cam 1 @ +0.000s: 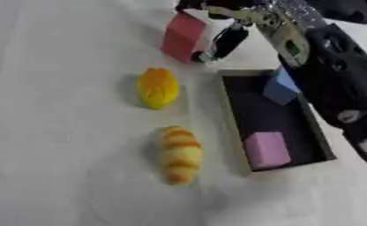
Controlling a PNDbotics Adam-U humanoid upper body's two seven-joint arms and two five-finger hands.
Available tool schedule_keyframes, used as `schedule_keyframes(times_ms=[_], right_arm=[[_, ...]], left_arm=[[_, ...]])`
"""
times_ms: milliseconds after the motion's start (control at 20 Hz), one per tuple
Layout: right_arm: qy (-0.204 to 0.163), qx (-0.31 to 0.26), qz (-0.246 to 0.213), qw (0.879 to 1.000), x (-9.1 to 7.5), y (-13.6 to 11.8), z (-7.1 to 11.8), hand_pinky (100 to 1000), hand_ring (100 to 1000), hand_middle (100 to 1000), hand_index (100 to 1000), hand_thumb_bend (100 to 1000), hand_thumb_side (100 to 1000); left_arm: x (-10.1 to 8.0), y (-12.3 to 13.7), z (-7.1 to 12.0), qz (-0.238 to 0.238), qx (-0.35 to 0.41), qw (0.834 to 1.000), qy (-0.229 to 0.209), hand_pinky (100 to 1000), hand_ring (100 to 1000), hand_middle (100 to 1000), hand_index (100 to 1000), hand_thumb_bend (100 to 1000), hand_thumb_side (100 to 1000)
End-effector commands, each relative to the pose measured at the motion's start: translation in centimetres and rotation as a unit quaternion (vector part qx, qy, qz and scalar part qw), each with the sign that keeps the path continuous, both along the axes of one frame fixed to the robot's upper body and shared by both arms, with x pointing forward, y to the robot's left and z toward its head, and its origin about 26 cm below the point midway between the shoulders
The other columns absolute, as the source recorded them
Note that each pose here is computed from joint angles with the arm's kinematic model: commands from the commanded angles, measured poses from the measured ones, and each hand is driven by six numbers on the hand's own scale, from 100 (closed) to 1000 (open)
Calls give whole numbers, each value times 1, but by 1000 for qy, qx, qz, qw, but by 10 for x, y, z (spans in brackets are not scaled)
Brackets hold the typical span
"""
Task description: Pick up objects on the table and place them in the box.
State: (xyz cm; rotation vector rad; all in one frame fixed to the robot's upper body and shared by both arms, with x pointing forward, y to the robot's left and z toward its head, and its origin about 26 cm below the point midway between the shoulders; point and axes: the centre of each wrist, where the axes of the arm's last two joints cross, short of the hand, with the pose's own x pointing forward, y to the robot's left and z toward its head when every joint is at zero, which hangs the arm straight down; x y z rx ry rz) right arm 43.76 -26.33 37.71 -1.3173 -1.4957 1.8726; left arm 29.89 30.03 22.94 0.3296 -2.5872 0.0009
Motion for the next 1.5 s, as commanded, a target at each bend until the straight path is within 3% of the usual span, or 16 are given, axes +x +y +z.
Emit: schedule_keyframes(times_ms=[50, 300, 750, 1200, 1500], right_arm=[[-5, 0, -27, 1000, -5, -16, 12, 903, 937, 950, 982, 439, 414], [5, 21, -31, 999, -4, -17, 11, 897, 938, 954, 982, 435, 360], [-18, 20, -15, 1000, -3, -18, 9, 876, 889, 903, 925, 439, 414], [-65, 50, 20, 996, 0, -16, 5, 843, 802, 795, 824, 434, 319], [-77, 68, 38, 994, 2, -16, 3, 811, 752, 733, 766, 432, 252]], left_arm=[[-3, 3, 9, 4, 16, 1000, -14, 701, 694, 647, 782, 100, 642], [-3, 2, 9, 4, 16, 1000, -14, 702, 694, 648, 782, 100, 643], [-3, 2, 10, 4, 16, 1000, -16, 702, 694, 648, 782, 100, 643], [-2, 1, 10, 3, 16, 1000, -17, 703, 694, 647, 781, 100, 641], [-2, 1, 10, 3, 16, 1000, -16, 704, 694, 648, 781, 100, 643]])
